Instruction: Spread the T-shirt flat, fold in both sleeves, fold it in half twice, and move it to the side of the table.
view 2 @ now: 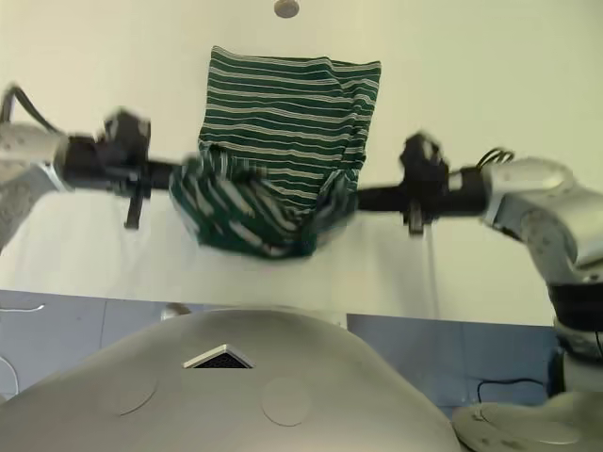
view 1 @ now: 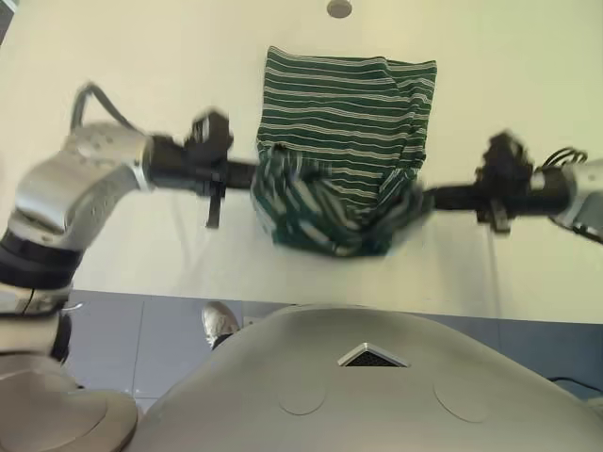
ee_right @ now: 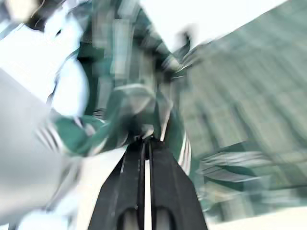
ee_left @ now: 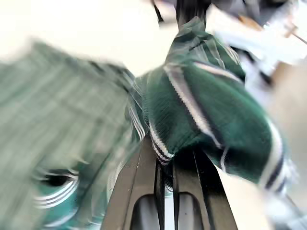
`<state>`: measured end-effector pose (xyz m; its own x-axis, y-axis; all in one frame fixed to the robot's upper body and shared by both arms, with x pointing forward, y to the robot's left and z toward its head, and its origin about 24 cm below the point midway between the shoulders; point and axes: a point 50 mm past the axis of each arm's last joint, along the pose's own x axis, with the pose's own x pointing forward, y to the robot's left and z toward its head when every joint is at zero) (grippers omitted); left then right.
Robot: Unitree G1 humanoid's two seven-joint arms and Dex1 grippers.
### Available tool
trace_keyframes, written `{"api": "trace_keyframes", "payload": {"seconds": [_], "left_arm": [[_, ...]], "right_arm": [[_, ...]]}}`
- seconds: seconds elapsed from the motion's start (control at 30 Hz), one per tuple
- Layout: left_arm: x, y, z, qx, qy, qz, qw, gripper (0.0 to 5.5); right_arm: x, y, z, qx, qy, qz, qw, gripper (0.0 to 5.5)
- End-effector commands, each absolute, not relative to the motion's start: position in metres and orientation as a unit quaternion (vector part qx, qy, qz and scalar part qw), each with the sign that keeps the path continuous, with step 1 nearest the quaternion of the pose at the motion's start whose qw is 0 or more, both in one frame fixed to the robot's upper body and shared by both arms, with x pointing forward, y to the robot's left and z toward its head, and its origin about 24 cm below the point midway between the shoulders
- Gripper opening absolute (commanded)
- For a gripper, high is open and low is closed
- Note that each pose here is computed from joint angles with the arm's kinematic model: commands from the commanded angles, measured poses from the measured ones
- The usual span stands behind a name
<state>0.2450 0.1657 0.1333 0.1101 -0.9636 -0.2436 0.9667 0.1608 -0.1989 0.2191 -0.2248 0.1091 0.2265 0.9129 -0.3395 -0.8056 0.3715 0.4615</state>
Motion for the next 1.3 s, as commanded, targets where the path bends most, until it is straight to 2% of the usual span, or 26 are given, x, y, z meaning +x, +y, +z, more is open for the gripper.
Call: {"api": "trace_keyframes", "payload": {"seconds": [0.03,0.13,0.27,0.3,0.33,0.47,0.53,0.7,0.77,0.83,0.87,0.9,0.97,1.0,1.07,1.1,1.17,1.23,1.3], "left_arm": [[0.308,0.147,0.118,0.039,0.173,-0.536,0.825,0.01],[0.349,0.146,0.093,0.080,0.233,-0.409,0.878,0.01],[0.371,0.138,0.078,0.073,0.259,-0.343,0.900,0.01],[0.374,0.136,0.076,0.064,0.260,-0.334,0.904,0.01],[0.376,0.135,0.075,0.050,0.262,-0.328,0.906,0.35],[0.381,0.134,0.069,-0.011,0.270,-0.296,0.916,0.97],[0.383,0.143,0.065,-0.030,0.285,-0.244,0.926,1.06],[0.384,0.170,0.062,-0.023,0.286,-0.155,0.945,1.06],[0.385,0.173,0.071,-0.024,0.243,-0.176,0.954,1.06],[0.384,0.172,0.083,-0.012,0.186,-0.217,0.958,1.06],[0.382,0.170,0.088,0.005,0.159,-0.238,0.958,0.86],[0.372,0.160,0.093,0.025,0.139,-0.300,0.943,0.70],[0.338,0.132,0.086,0.098,0.157,-0.439,0.879,0.28],[0.321,0.123,0.076,0.130,0.183,-0.487,0.844,0.02],[0.298,0.119,0.056,0.178,0.231,-0.521,0.802,0.01],[0.293,0.122,0.048,0.200,0.256,-0.517,0.792,0.01],[0.287,0.133,0.034,0.246,0.295,-0.497,0.778,0.01],[0.290,0.149,0.027,0.307,0.315,-0.477,0.761,0.01],[0.298,0.172,0.027,0.376,0.322,-0.465,0.734,0.01]], "right_arm": [[0.279,-0.242,0.096,0.177,0.263,0.415,0.853,0.00],[0.313,-0.237,0.068,0.169,0.305,0.326,0.879,0.00],[0.341,-0.225,0.053,0.163,0.305,0.265,0.900,0.00],[0.345,-0.224,0.052,0.163,0.302,0.254,0.904,0.00],[0.348,-0.225,0.051,0.165,0.299,0.238,0.909,0.28],[0.354,-0.226,0.051,0.184,0.277,0.215,0.918,0.96],[0.356,-0.230,0.055,0.176,0.247,0.205,0.931,1.18],[0.363,-0.234,0.074,0.146,0.170,0.210,0.952,1.18],[0.360,-0.221,0.074,0.092,0.162,0.254,0.949,1.18],[0.353,-0.199,0.067,0.028,0.174,0.315,0.933,0.75],[0.350,-0.191,0.062,0.002,0.180,0.336,0.925,0.50],[0.349,-0.185,0.055,-0.035,0.192,0.340,0.920,0.34],[0.353,-0.187,0.047,-0.087,0.211,0.309,0.923,0.00],[0.358,-0.191,0.047,-0.112,0.214,0.282,0.928,0.00],[0.368,-0.200,0.054,-0.150,0.212,0.238,0.936,0.00],[0.370,-0.201,0.055,-0.171,0.219,0.240,0.930,0.00],[0.361,-0.197,0.040,-0.256,0.264,0.304,0.879,0.00],[0.339,-0.200,0.021,-0.370,0.305,0.410,0.776,0.00],[0.309,-0.216,0.008,-0.456,0.341,0.512,0.644,0.00]]}}
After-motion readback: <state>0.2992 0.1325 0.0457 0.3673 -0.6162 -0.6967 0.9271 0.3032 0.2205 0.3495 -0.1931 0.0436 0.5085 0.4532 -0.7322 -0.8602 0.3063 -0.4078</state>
